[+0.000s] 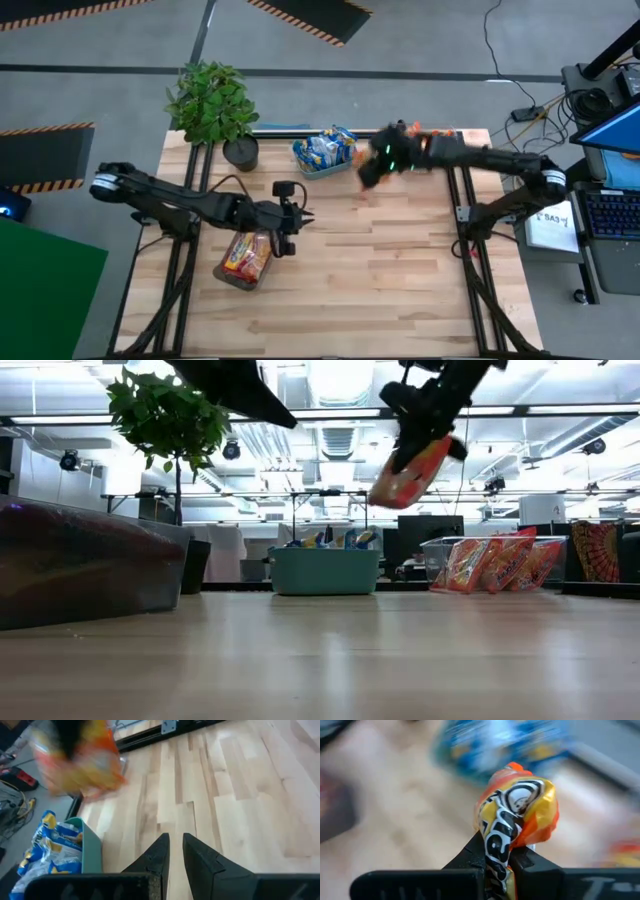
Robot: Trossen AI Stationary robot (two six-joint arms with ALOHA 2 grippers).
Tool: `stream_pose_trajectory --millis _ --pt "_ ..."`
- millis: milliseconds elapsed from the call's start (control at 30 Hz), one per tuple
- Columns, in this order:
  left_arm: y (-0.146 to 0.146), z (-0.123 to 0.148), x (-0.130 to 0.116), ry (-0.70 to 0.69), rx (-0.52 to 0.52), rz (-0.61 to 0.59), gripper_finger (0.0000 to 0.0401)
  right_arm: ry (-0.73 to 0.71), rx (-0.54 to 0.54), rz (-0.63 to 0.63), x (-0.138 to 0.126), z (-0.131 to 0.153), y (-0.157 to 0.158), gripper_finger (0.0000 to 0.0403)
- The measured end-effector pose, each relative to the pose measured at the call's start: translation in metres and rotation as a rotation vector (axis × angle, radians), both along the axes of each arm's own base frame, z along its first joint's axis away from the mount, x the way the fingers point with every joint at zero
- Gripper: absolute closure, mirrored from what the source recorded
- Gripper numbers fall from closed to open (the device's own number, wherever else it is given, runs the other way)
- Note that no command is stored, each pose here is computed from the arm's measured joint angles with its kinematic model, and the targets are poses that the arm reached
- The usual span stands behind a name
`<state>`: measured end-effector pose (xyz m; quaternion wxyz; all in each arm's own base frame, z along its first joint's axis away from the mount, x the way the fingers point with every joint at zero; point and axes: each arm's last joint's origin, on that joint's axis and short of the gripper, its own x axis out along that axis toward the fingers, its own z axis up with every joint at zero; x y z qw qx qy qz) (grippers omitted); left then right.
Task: Sort Maruchan noodles
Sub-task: Put the orange noodle pack into the transparent bin
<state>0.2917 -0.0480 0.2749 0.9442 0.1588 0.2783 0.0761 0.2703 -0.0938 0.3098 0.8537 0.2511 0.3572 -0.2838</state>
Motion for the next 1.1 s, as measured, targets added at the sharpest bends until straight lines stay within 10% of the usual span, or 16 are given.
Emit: stream_pose_trajectory --millis 333,1100 --pt "-0.002 -0.008 -0.003 0.073 0.001 -0.002 0.0364 0.281 0.063 -0.402 -0.064 0.033 -0.110 0.0386" --pt "-0.002 -0.009 -0.003 0.080 0.003 -0.003 0.0364 0.489 0.293 -0.343 -0.047 -0.064 -0.181 0.0369"
